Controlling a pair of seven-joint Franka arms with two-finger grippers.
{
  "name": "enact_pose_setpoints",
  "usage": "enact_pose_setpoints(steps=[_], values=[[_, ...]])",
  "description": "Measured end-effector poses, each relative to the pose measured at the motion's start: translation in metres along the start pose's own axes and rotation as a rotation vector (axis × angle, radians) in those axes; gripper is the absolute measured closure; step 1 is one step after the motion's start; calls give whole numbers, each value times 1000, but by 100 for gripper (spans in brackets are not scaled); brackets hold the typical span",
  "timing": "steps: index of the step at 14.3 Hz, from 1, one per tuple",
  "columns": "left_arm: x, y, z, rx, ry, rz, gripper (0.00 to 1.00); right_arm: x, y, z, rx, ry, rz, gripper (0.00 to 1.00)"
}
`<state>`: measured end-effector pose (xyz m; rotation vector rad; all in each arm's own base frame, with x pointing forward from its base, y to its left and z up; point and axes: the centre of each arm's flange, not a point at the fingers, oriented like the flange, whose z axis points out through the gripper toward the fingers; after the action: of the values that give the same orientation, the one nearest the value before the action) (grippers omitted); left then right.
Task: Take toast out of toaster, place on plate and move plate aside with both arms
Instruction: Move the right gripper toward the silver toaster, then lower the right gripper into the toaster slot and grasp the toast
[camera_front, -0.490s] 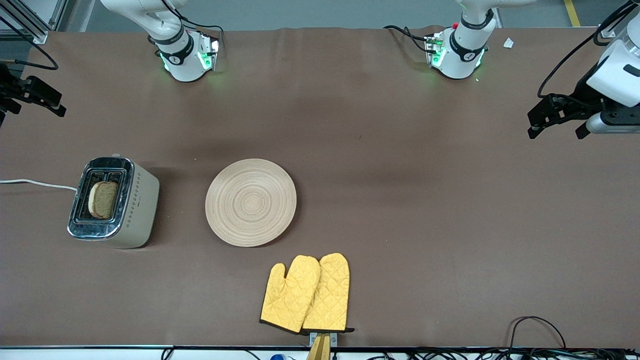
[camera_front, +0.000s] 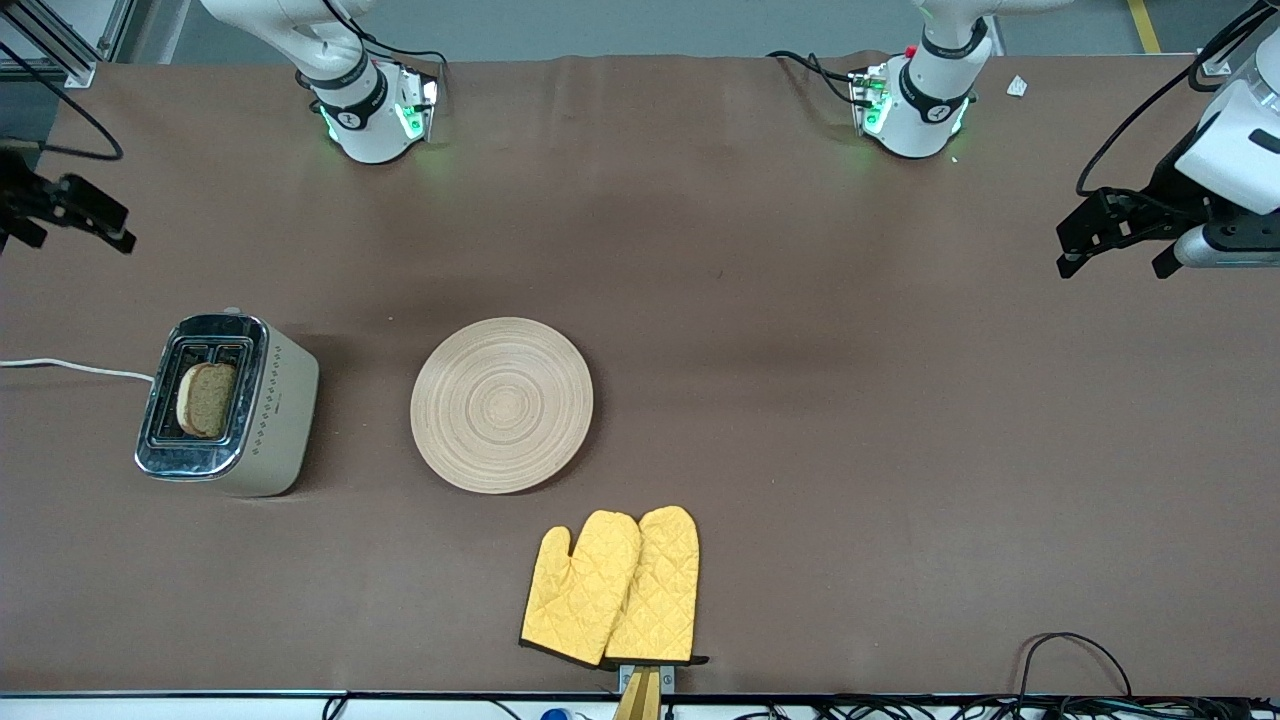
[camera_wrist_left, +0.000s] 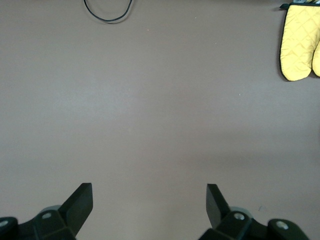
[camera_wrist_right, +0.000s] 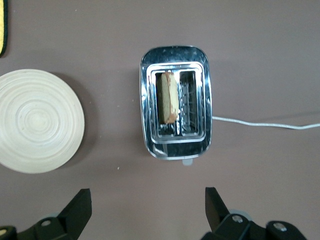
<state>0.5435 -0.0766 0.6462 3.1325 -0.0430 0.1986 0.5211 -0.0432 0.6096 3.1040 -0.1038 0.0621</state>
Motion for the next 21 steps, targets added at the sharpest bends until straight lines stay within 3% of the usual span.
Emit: enact_pose_setpoints(steps=[5,10,15,21], values=[[1,0,1,0,-3,0,0,50,-7,101,-21,-6,-7,0],[1,0,2,0,-3,-1,0,72,33,184,-40,34,-30,0],[1,0,2,0,-3,-1,0,71,30,226,-41,-21,-108,6],[1,-1,2,0,-4,-2,0,75,28,246,-43,-37,-122,67]])
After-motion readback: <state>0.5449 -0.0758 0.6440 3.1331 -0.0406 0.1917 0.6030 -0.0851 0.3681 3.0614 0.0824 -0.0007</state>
